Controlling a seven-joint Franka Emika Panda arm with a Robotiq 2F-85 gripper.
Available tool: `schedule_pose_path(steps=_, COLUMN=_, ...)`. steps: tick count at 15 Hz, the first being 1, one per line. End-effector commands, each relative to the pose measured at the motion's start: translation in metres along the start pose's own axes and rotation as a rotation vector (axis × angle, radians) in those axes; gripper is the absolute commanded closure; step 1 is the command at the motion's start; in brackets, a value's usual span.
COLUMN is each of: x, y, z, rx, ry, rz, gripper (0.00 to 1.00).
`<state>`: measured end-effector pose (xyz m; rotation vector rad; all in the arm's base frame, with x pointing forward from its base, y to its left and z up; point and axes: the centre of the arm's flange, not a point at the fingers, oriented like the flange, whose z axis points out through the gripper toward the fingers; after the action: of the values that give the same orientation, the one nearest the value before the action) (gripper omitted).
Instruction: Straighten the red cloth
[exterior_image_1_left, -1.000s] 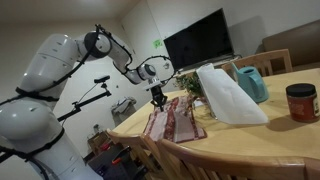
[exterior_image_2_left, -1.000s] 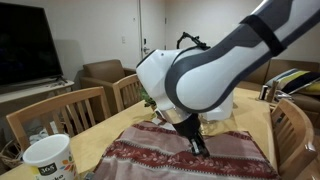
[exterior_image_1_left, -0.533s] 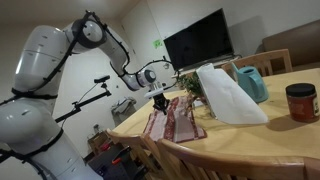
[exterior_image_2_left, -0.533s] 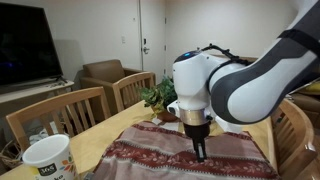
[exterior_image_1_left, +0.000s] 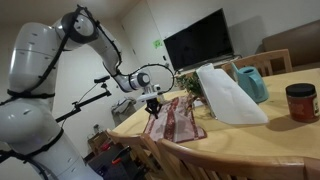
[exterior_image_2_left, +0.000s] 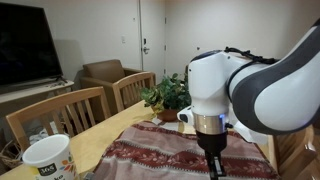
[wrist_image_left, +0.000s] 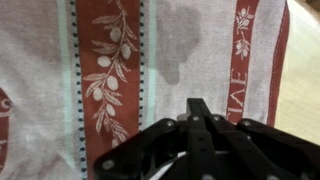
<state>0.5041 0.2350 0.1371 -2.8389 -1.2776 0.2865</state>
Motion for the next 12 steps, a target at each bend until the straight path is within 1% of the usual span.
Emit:
schedule_pose_path(steps=1, x=-0.002, y=-0.009, z=0.005, rx=0.031, ry=-0.058, rz=-0.034, gripper=1.00)
schedule_pose_path(steps=2, x=0.000, y=-0.010, z=0.009, rx=0.026, ry=-0.088, rz=-0.039, gripper=1.00)
schedule_pose_path(steps=7, x=0.007, y=-0.013, z=0.038, rx=0.035, ry=-0.160, rz=-0.061, gripper=1.00)
schedule_pose_path(steps=12, x=0.012, y=-0.011, z=0.055, rx=0.046, ry=-0.180, rz=-0.070, gripper=1.00)
